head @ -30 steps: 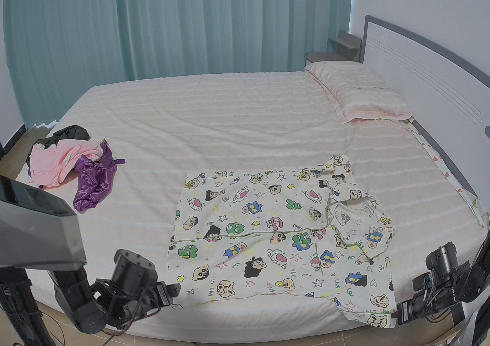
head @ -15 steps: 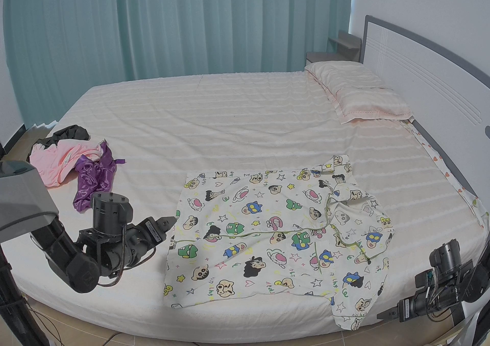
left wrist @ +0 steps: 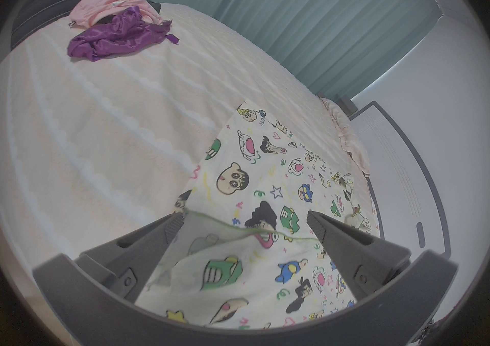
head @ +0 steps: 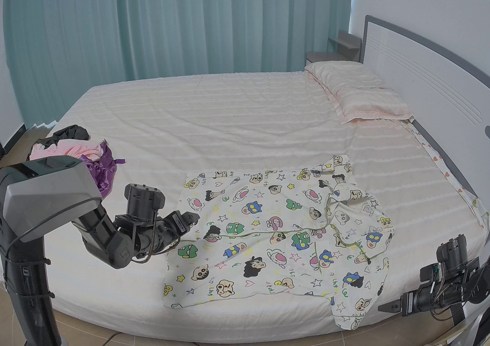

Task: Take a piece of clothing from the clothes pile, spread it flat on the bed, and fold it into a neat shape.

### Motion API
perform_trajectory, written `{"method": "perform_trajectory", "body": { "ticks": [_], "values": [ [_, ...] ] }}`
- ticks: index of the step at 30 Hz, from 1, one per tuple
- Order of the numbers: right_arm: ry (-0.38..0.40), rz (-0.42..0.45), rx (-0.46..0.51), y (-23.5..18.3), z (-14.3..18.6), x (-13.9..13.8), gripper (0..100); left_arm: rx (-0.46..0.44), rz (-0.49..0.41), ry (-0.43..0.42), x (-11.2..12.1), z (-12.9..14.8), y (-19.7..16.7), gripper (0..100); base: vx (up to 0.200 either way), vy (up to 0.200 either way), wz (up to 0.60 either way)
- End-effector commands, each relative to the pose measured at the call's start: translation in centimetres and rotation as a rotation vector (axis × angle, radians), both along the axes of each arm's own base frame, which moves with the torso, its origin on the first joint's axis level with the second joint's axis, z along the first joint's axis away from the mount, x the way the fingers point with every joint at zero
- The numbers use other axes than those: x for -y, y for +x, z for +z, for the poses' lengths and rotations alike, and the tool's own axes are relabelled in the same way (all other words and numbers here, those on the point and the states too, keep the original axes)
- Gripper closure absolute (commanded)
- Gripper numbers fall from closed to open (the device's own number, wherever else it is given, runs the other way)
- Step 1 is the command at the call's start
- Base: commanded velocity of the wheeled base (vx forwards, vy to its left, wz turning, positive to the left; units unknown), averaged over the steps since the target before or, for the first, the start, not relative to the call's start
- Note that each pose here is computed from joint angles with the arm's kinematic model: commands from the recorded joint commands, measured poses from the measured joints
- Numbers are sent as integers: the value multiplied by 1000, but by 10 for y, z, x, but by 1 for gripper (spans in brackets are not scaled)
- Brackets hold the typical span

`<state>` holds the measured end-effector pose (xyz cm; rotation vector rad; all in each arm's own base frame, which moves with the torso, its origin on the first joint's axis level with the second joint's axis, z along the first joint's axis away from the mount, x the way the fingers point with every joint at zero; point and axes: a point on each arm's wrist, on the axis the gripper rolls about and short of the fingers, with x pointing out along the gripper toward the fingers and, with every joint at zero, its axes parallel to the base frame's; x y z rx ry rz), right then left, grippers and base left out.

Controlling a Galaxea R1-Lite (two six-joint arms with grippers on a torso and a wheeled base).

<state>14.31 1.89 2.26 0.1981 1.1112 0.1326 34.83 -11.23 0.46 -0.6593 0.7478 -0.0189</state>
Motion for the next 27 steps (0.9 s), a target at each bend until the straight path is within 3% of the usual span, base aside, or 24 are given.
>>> {"method": "perform_trajectory", "body": {
  "ticks": [1,5,10,11,20,27],
  "values": [
    [3,1,-11,-4,-1,0,0,-46,-13,24,7,-19,13,0,0,0,0],
    [4,16,-17,-4,-2,-2,0,-59,-37,75,6,-31,19,0,0,0,0],
    [4,21,-18,-5,-2,-3,0,-45,-35,78,8,-33,25,0,0,0,0],
    [4,21,-18,-5,-2,-3,0,-44,-33,78,8,-33,26,100,0,0,0],
    [4,21,-18,-5,-2,-3,0,-67,1,117,-1,-38,33,100,0,0,0],
    [4,21,-20,-5,-2,-3,0,6,65,155,-13,-29,56,100,0,0,0]
  ]
}}
